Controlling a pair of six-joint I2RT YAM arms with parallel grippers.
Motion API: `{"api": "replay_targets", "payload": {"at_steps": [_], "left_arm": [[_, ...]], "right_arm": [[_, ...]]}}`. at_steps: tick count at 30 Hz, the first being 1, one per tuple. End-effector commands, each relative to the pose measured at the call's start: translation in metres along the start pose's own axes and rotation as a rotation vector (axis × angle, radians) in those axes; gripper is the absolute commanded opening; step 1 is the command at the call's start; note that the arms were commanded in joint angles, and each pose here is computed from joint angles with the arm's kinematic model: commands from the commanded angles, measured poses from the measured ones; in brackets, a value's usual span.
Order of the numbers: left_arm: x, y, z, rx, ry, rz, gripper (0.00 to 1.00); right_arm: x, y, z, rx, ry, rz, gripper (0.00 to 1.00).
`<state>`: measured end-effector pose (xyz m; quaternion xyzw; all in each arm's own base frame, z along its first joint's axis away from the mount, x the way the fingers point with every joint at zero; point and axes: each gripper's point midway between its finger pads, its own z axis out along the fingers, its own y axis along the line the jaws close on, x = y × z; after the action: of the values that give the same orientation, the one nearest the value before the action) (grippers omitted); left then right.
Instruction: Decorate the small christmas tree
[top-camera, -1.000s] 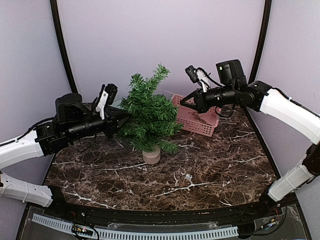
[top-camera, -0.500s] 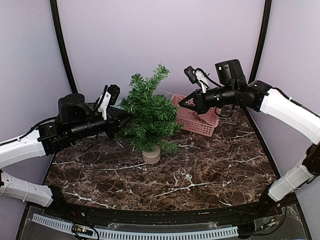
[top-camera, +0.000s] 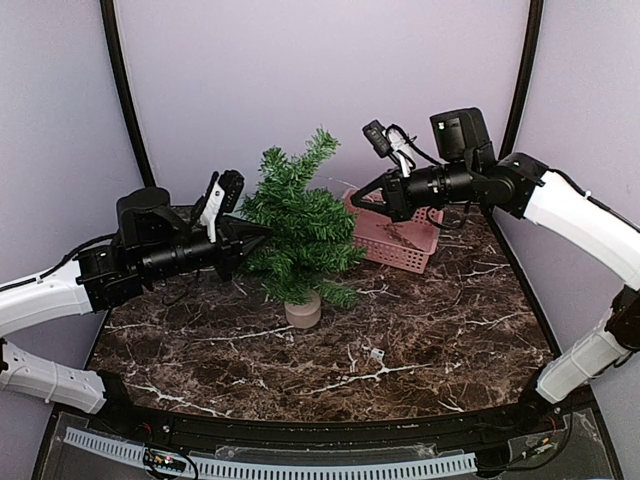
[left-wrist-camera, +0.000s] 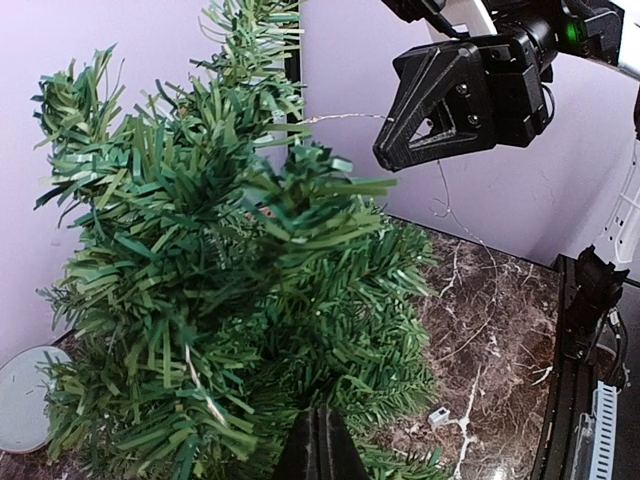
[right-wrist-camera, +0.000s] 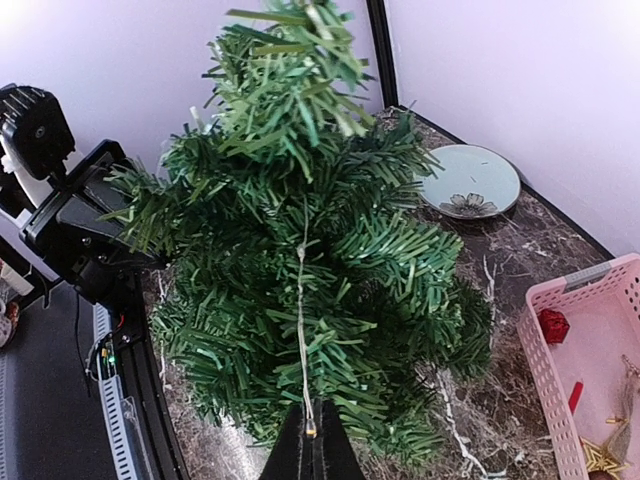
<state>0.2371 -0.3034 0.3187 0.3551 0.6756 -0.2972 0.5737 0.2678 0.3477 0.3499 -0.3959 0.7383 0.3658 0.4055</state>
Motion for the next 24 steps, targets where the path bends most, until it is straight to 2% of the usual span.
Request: {"api": "replay_targets", "payload": {"at_steps": [1,9,14,19,24], "left_arm": [[-0.025,-0.012,-0.005,0.056,-0.079,0.015,0.0],[-0.03,-0.025,0.002,0.111,-0.091,0.029,0.0],[-0.023,-0.008,-0.007,0.008,-0.069,-0.021,0.0],[-0.017,0.001,-0.034,-0.051,-0.107,-0.088,0.1],[-0.006,0.011,-0.034,-0.109,-0.084,-0.094,0.2]], "right_arm": [[-0.016,0.024,-0.003,-0.067,-0.034,-0.004,0.0],[-0.007,0.038,0.015,-0.106,0.008,0.0,0.0],[0.001,0.033,0.019,-0.077,0.028,0.002,0.0],[0.001,0.032,0.019,-0.071,0.026,0.0,0.0],[0.001,0.033,0.02,-0.074,0.024,-0.003,0.0]]}}
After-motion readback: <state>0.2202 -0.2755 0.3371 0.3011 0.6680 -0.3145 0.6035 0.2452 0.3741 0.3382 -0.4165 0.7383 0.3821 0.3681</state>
